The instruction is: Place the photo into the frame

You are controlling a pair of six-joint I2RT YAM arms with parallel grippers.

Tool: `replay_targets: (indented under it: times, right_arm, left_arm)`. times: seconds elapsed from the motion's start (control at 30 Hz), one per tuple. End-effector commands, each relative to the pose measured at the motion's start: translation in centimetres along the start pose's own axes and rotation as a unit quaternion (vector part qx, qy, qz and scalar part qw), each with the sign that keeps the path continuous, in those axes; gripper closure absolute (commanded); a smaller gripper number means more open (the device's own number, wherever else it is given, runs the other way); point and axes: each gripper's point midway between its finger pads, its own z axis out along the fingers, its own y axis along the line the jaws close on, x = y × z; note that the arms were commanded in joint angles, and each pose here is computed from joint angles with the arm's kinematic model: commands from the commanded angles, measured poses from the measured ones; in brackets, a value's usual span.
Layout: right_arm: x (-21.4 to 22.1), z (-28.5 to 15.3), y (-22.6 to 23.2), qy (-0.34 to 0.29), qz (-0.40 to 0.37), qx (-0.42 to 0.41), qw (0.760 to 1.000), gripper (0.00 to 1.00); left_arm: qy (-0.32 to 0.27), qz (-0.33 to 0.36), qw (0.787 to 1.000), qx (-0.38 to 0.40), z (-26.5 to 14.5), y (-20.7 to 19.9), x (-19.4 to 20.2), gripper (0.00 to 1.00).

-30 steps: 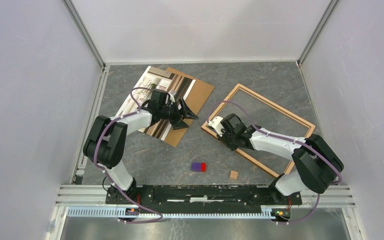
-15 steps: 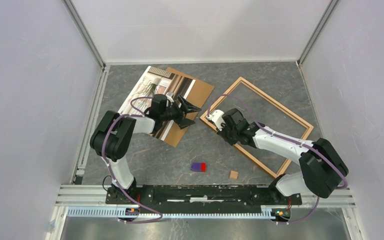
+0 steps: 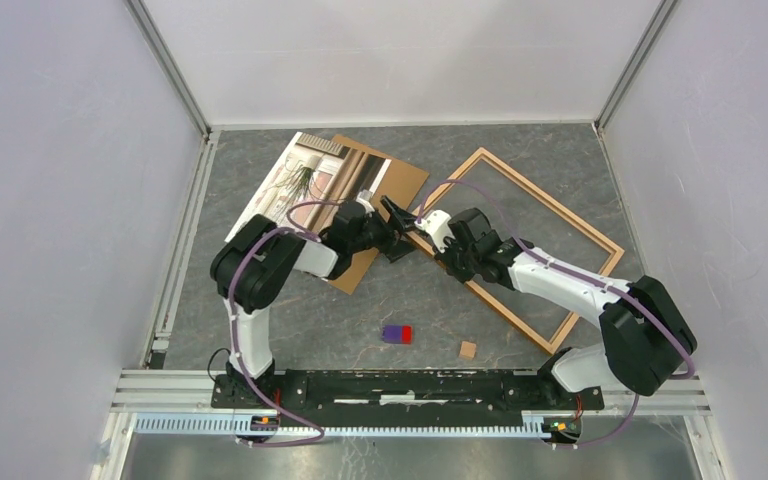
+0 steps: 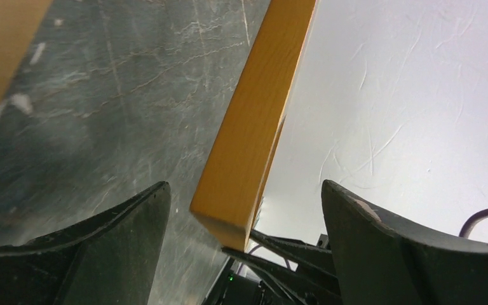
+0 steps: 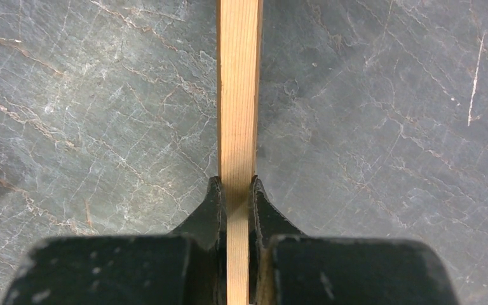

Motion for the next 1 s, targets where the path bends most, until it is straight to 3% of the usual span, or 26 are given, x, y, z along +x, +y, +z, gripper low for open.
replay_targets:
  times: [0.0, 0.2, 0.47, 0.57, 0.67, 0.83, 0.97]
  right_arm:
    - [-4.7, -0.7, -0.7, -0.079, 0.000, 0.001, 0.997, 1.00]
    - [-5.3, -0.8, -0.4, -0.094, 0.016, -0.005, 0.995, 1.00]
    - [-6.2, -0.3, 0.0, -0.111, 0.043, -0.017, 0.993, 0.96]
    - [-6.7, -0.2, 0.2, -0.115, 0.054, -0.023, 0.992, 0.86]
    - [-6.8, 0.1, 0.4, -0.114, 0.070, -0.030, 0.991, 0.68]
    - [-6.8, -1.1, -0.2, -0.103, 0.124, -0.037, 0.986, 0.32]
    - [-6.5, -4.1, -2.6, -0.118, 0.179, -0.017, 0.977, 0.12]
  left_arm:
    - [-0.026, -0.020, 0.994, 0.102, 2.1, -4.1, -0.4, 0.11]
    - [-0.025, -0.027, 0.984, 0.175, 3.1, -5.4, 0.4, 0.27]
    - [-0.012, -0.042, 0.975, 0.220, 2.2, -5.6, 1.1, 0.35]
    - [0.001, -0.067, 0.969, 0.237, 2.0, -5.7, 1.0, 0.43]
    - [0.015, -0.084, 0.966, 0.243, 2.0, -5.9, 0.9, 0.50]
    - [0.019, -0.083, 0.966, 0.246, 1.6, -6.1, 0.4, 0.50]
    - [0.020, -0.083, 0.966, 0.243, 1.4, -5.8, 0.0, 0.45]
